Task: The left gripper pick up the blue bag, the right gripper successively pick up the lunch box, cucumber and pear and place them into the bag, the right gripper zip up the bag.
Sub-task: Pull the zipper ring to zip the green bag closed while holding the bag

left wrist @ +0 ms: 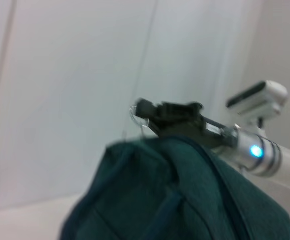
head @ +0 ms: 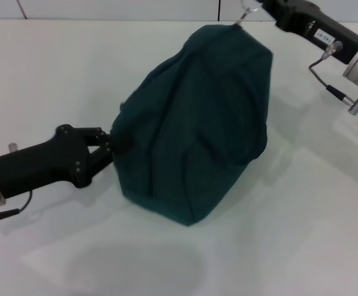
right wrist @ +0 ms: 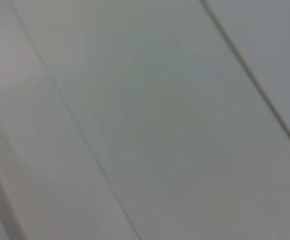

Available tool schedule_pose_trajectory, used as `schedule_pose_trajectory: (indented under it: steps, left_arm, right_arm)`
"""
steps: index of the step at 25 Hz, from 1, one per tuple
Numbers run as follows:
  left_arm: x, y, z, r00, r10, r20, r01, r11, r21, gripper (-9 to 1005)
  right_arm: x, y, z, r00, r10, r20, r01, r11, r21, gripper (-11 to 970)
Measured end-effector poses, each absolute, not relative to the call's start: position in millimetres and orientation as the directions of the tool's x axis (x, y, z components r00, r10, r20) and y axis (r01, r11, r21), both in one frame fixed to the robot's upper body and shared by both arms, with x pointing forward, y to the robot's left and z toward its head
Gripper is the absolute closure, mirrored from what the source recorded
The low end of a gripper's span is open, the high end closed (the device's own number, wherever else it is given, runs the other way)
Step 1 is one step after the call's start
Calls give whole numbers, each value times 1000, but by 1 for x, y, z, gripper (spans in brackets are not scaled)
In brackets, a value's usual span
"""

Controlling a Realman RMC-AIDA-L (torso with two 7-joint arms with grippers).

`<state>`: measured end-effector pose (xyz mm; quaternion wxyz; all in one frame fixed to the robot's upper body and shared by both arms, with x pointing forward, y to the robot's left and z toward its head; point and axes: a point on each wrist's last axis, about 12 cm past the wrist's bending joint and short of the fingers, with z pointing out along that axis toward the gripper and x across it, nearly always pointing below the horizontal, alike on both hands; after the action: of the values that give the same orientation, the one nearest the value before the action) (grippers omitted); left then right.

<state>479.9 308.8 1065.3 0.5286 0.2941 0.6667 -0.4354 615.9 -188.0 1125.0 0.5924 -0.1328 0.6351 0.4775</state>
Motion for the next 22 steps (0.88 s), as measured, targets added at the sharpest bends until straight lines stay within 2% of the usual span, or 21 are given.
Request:
schedule_pose_trajectory:
  steps: [6, 10, 13, 15, 16, 17, 22]
  left_arm:
    - [489, 317, 1078, -214, -109, -971, 828, 507, -239, 842]
    - [509, 315, 1104, -244, -131, -961, 838, 469, -277, 833]
    - [527, 305, 1134, -270, -86, -959, 862, 422, -280, 604]
    - [538, 294, 1160, -272, -27, -962, 882, 394, -260, 520]
    - [547, 279, 1184, -283, 33, -959, 894, 371, -251, 478]
    - [547, 279, 1184, -283, 33, -959, 894, 371, -251, 436]
    - [560, 220, 1240, -287, 231, -930, 909, 371, -189, 242]
  right_arm:
    - [616, -191, 1123, -281, 424, -861, -716, 505, 482, 941]
    - [615, -192, 1120, -292, 426, -857, -707, 507, 493, 941]
    - [614, -193, 1118, -295, 426, -855, -700, 512, 497, 942]
    - [614, -194, 1117, -298, 431, -852, -693, 516, 503, 942]
    - [614, -196, 1116, -299, 439, -847, -685, 520, 511, 942]
    - [614, -196, 1116, -299, 439, -847, -685, 520, 511, 942]
    - [614, -197, 1115, -301, 444, -844, -678, 522, 517, 942]
